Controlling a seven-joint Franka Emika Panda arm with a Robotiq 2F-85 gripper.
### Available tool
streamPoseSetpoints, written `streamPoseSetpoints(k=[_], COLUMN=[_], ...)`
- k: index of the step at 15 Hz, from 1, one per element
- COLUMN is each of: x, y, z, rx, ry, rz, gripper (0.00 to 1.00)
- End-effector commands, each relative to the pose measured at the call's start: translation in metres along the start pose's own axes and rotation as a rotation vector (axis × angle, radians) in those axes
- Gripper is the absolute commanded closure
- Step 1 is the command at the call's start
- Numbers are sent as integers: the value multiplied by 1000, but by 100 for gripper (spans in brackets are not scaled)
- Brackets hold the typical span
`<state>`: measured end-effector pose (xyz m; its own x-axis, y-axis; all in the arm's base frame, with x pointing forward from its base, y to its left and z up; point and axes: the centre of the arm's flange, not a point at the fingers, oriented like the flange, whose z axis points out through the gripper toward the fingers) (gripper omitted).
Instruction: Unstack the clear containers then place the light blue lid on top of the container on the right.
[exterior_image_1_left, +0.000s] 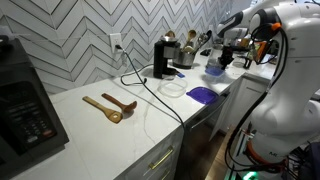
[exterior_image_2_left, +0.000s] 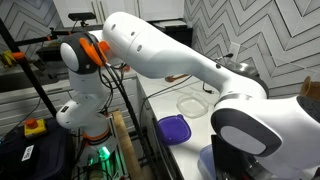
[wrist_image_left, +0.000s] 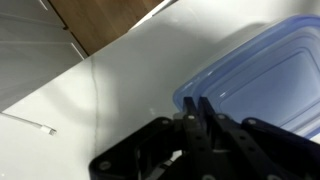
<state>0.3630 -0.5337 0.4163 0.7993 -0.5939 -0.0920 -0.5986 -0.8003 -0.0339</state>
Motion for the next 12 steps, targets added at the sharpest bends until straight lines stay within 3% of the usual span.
streamPoseSetpoints(k=[1,12], x=[-12,-21], y=[-2,4], z=[-2,12], rx=[2,8], ry=[32,8], rz=[58,159], gripper=[98,98])
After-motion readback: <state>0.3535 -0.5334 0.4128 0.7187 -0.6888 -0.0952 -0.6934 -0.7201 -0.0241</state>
